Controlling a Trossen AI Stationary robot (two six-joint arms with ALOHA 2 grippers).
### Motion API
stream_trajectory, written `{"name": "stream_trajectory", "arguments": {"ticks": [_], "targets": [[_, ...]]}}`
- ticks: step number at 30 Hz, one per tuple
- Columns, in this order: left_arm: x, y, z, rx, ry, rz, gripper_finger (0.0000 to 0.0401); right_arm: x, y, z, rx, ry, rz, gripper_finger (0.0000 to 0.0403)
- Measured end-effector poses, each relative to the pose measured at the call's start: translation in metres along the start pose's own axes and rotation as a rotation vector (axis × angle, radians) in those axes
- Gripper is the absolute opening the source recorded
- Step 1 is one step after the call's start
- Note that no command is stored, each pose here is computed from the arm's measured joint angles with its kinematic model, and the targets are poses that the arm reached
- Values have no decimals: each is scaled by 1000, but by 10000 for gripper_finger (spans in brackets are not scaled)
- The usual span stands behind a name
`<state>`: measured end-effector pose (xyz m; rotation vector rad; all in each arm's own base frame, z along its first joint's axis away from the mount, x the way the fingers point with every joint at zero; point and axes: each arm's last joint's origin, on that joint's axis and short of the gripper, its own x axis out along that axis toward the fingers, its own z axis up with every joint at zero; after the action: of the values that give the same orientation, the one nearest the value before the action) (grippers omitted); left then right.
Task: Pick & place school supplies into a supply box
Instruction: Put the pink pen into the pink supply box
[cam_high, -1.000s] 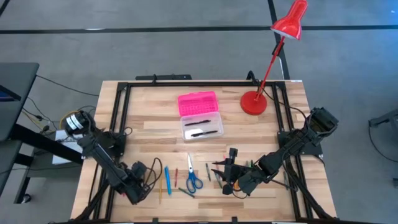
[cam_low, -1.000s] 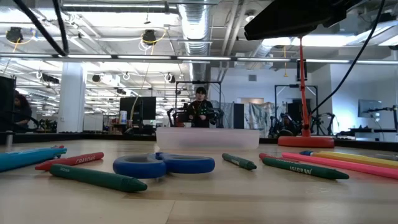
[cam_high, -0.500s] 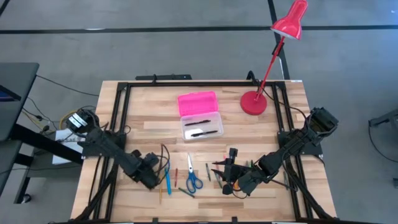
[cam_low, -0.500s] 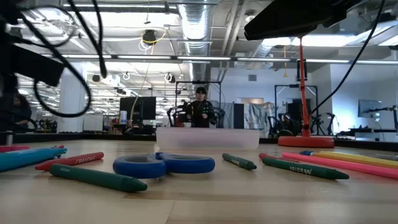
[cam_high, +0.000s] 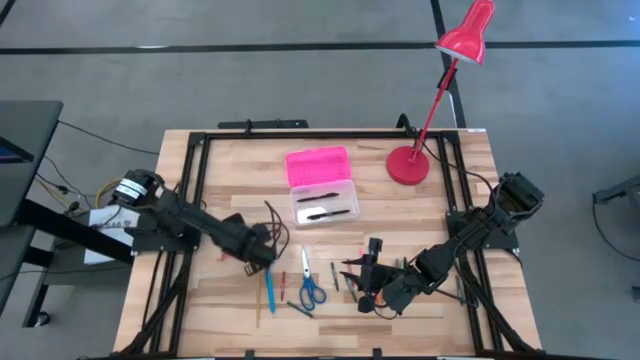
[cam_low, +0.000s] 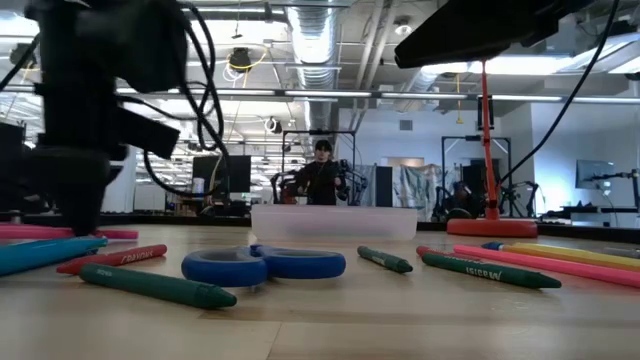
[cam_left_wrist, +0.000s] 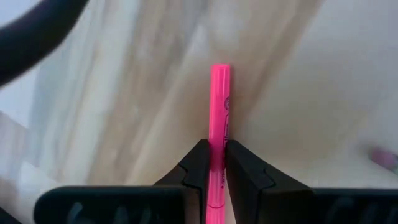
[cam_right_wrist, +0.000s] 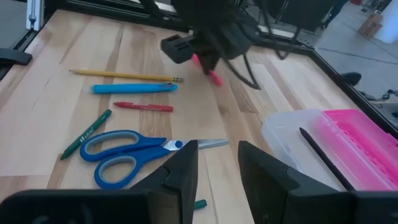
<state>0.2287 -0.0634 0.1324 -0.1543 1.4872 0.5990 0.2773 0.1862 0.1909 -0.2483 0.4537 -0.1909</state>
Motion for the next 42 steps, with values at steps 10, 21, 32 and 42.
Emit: {"name": "stream_trajectory", "arguments": {"ticks": [10, 21, 32, 42], "targets": [[8, 19, 20, 78, 93, -125, 50, 0, -2, -9, 8, 69, -16, 107], [8, 19, 22, 146, 85, -144, 14, -1, -3, -11, 13, 90, -22, 107], [4, 15, 20, 194, 71, -120, 15, -1, -2, -11, 13, 90, -21, 107], [-29, 5, 39, 257, -71, -40, 14, -1, -3, -12, 5, 98, -23, 107]]}}
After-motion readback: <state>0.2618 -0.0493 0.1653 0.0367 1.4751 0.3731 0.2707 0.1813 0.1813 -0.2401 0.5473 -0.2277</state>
